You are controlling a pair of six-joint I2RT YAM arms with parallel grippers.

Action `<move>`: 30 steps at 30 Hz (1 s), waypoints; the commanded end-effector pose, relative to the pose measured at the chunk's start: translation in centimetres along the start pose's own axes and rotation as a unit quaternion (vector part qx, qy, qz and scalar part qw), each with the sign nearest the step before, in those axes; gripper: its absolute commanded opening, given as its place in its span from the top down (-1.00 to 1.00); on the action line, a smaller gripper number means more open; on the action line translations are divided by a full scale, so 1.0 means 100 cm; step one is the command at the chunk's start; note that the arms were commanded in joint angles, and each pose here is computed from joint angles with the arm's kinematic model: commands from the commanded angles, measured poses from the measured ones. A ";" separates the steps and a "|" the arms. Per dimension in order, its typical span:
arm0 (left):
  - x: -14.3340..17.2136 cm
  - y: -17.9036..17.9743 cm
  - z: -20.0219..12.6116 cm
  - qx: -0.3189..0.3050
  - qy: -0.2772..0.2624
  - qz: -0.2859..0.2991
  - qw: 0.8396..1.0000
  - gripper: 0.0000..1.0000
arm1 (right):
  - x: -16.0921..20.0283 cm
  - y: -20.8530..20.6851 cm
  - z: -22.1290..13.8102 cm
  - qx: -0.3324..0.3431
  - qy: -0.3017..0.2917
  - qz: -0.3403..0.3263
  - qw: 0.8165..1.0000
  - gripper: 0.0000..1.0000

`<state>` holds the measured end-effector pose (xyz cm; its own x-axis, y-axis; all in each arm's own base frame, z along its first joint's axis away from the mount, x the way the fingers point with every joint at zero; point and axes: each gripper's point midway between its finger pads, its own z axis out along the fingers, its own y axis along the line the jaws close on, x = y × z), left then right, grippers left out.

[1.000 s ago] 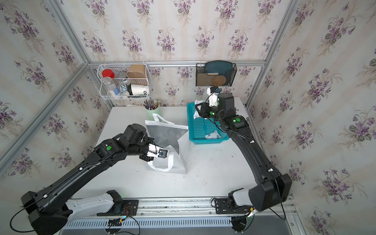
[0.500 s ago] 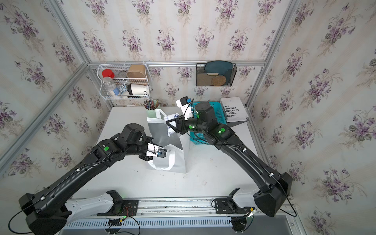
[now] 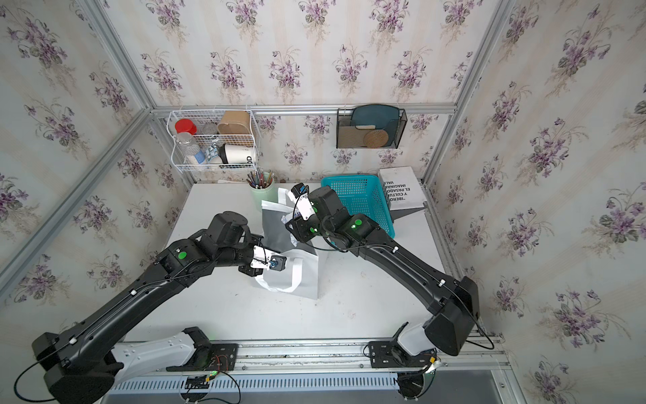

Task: Place the ice pack in the delivery bag
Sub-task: Place the ice pack in the delivery bag, then pick up the ice pack from the bin.

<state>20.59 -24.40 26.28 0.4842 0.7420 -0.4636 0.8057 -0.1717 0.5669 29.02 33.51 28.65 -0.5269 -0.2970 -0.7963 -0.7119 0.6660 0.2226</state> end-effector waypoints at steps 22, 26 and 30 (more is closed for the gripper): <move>-0.003 0.007 0.007 -0.006 -0.008 0.002 1.000 1.00 | -0.054 -0.080 -0.104 0.095 -0.226 0.133 0.960 -0.21; -0.002 0.008 0.008 -0.006 -0.007 0.005 1.000 1.00 | 0.003 -0.167 -0.101 0.152 -0.172 0.263 0.937 -0.21; -0.002 0.008 0.009 -0.004 -0.008 0.006 1.000 1.00 | 0.073 -0.216 -0.061 0.215 -0.007 0.324 0.921 -0.25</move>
<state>21.35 -24.94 26.02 0.4850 0.7425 -0.4620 0.8042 -0.1711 0.5692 38.40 13.51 25.84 -0.6316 0.2671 -0.7278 -0.1037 0.9012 0.4208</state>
